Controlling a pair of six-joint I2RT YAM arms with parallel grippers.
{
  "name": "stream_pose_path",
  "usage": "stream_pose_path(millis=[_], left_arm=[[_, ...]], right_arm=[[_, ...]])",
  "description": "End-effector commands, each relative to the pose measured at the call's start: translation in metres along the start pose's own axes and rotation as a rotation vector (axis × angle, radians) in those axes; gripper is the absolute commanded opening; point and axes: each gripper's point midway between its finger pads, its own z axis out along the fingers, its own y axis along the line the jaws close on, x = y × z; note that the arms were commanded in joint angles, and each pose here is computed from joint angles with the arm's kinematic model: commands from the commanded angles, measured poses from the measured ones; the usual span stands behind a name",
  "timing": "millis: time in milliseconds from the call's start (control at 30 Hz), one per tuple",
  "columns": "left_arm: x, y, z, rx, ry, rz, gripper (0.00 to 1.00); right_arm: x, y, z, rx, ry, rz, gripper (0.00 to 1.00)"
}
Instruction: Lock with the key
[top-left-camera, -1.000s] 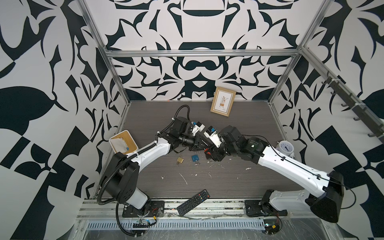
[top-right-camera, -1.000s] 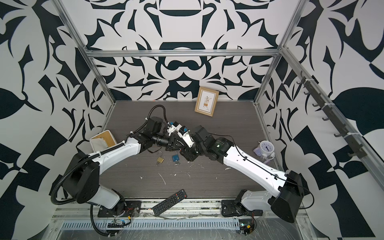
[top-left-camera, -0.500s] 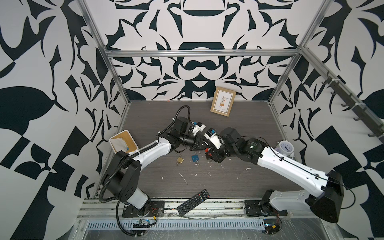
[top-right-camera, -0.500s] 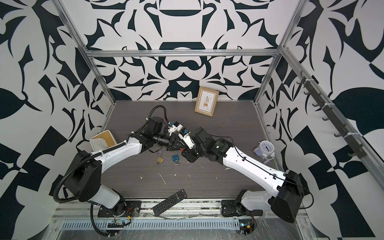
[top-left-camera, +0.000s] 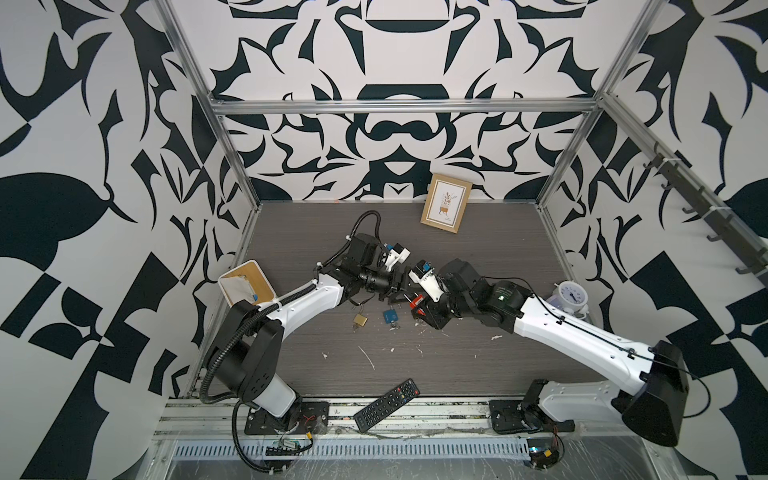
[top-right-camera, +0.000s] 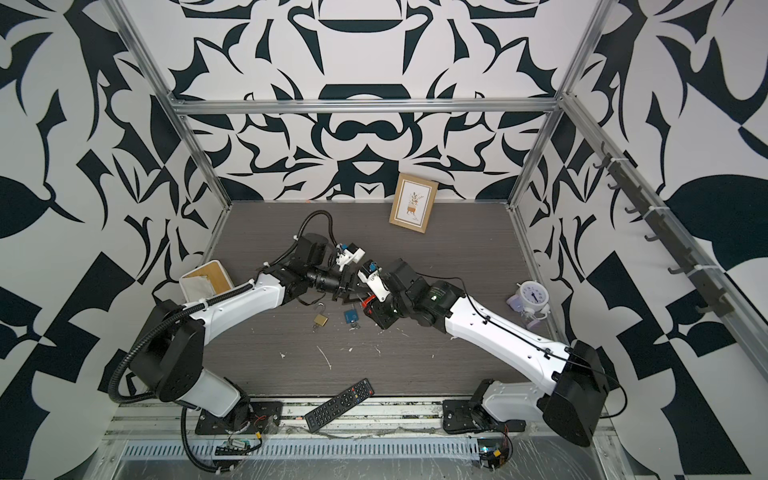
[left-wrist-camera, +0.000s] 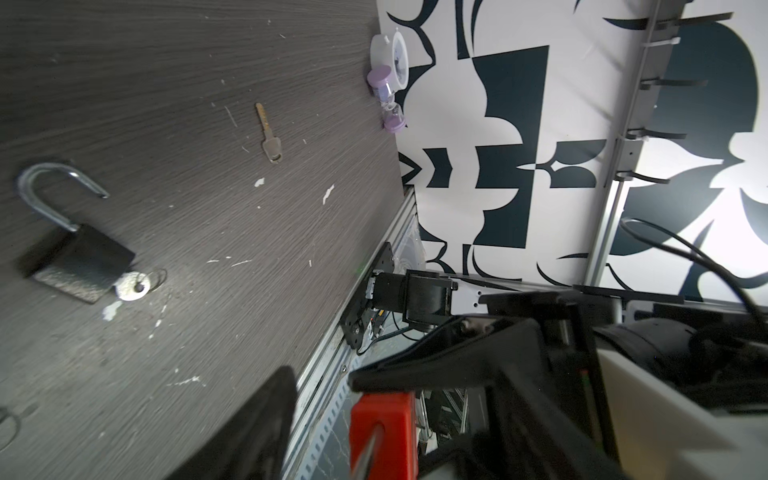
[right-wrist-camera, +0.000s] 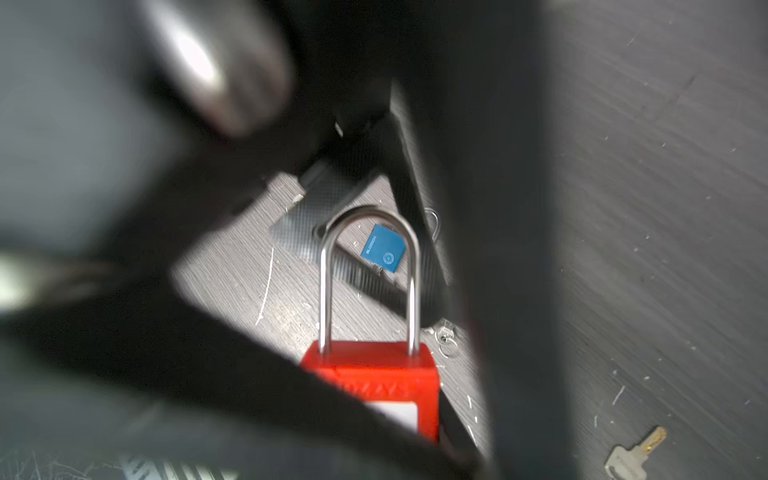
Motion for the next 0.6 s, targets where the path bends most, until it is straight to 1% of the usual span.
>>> stream_pose_path(millis=[0, 100, 133, 167, 200, 267, 367, 433, 567], left_arm=[[-0.022, 0.004, -0.023, -0.182, -0.111, 0.073, 0.99], [-0.042, 0.023, -0.057, -0.337, -0.257, 0.069, 0.99], [-0.048, 0.030, -0.071, -0.369, -0.314, 0.046, 0.99], [-0.050, 0.035, -0.080, -0.377, -0.345, 0.025, 0.99], [-0.052, 0.037, -0.088, -0.363, -0.368, 0.005, 1.00], [-0.052, 0.039, -0.099, -0.335, -0.398, -0.014, 1.00], [-0.042, 0.035, -0.103, -0.302, -0.408, 0.036, 0.99], [-0.034, 0.033, -0.103, -0.286, -0.411, 0.052, 0.99], [-0.023, 0.029, -0.111, -0.293, -0.427, 0.081, 0.99]], right_arm=[[0.006, -0.012, -0.004, 0.059, -0.019, 0.043, 0.00], [0.020, -0.045, 0.000, 0.152, 0.010, 0.159, 0.00], [0.025, -0.059, 0.002, 0.195, 0.019, 0.213, 0.00], [0.028, -0.070, 0.004, 0.226, 0.028, 0.262, 0.00], [0.031, -0.082, 0.007, 0.257, 0.042, 0.310, 0.00], [0.037, -0.100, 0.014, 0.330, 0.068, 0.348, 0.00], [0.039, -0.121, 0.025, 0.411, 0.087, 0.353, 0.00], [0.040, -0.130, 0.030, 0.436, 0.095, 0.351, 0.00], [0.050, -0.152, 0.039, 0.465, 0.137, 0.400, 0.00]])
